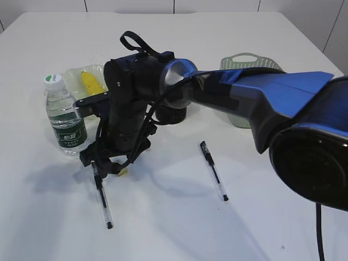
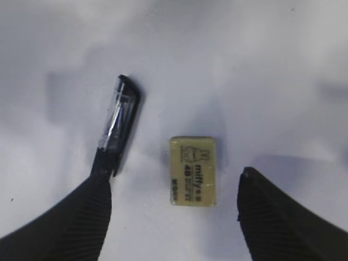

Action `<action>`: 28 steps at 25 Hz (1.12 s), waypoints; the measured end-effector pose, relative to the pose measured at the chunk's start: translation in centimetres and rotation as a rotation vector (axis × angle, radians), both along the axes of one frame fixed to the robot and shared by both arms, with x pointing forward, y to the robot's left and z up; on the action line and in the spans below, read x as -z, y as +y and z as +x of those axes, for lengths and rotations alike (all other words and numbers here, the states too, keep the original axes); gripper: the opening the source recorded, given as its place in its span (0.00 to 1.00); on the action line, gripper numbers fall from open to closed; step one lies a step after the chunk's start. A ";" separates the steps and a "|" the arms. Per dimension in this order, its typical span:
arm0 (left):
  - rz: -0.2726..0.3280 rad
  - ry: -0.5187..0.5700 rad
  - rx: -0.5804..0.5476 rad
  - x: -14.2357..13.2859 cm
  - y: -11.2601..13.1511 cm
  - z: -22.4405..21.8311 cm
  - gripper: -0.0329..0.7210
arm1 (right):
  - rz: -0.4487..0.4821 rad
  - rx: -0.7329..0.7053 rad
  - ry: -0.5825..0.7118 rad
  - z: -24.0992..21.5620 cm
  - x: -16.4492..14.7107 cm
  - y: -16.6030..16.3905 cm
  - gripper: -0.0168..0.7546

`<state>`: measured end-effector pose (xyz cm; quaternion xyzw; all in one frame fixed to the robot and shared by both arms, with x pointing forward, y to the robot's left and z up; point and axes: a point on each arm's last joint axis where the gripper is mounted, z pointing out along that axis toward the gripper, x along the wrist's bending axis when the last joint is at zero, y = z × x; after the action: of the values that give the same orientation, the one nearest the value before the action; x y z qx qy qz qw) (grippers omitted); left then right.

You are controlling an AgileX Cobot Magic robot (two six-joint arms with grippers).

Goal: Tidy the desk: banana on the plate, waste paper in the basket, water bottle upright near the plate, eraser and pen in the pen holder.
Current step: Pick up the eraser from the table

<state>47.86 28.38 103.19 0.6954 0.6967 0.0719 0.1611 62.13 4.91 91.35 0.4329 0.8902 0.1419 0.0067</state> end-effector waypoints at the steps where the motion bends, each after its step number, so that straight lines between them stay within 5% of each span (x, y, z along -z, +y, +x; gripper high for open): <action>1: 0.000 0.000 0.000 0.0 0.0 0.0 0.63 | 0.000 -0.004 -0.001 -0.1 0.1 0.2 0.72; 28: -0.002 0.000 -0.001 0.0 0.0 0.0 0.61 | -0.043 0.006 -0.030 0.2 1.5 0.2 0.61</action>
<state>47.86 28.37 103.19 0.6950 0.6970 0.0713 0.1617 62.29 5.15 89.90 0.4329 0.8917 0.1290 0.0298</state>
